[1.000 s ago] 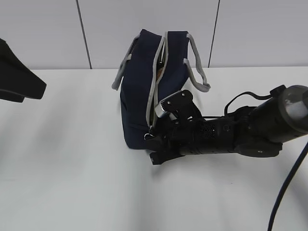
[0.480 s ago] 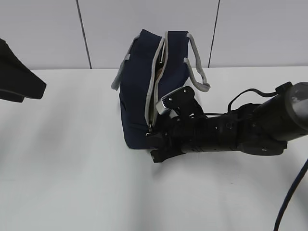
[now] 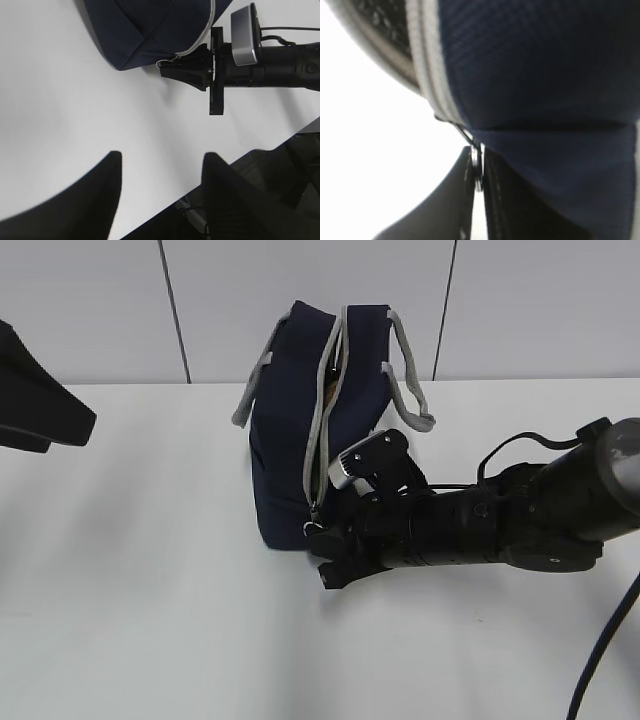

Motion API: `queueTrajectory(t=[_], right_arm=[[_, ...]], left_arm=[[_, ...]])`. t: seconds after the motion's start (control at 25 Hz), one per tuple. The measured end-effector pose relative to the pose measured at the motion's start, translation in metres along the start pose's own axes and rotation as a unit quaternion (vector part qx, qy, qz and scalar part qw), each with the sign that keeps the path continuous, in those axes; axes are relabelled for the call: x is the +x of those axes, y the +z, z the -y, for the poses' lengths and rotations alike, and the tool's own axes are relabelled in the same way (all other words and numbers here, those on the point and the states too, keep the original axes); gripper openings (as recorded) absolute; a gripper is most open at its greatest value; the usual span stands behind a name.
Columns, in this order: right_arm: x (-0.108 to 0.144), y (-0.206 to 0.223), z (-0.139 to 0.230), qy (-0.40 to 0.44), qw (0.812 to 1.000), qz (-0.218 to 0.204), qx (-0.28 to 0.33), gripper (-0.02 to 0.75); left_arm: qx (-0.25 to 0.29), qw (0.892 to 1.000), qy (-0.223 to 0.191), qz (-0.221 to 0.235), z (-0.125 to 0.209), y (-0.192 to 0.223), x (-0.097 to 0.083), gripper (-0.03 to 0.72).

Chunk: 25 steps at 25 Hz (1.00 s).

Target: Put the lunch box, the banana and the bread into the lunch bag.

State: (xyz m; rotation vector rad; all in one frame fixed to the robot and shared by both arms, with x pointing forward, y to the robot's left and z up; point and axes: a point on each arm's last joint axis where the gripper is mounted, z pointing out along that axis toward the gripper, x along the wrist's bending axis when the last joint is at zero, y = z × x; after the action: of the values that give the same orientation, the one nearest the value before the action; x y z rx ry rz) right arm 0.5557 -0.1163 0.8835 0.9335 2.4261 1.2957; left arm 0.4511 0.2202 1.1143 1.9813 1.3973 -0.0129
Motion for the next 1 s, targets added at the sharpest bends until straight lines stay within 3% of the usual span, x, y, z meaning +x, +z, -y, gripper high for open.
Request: queueTrajectory(t=[1.0], right_arm=[[0.0005, -0.0003, -0.0025, -0.011, 1.0, -0.001, -0.018, 0.003]], left_arm=[[0.0, 1.0, 0.0, 0.0, 0.0, 0.0, 0.0, 0.371]])
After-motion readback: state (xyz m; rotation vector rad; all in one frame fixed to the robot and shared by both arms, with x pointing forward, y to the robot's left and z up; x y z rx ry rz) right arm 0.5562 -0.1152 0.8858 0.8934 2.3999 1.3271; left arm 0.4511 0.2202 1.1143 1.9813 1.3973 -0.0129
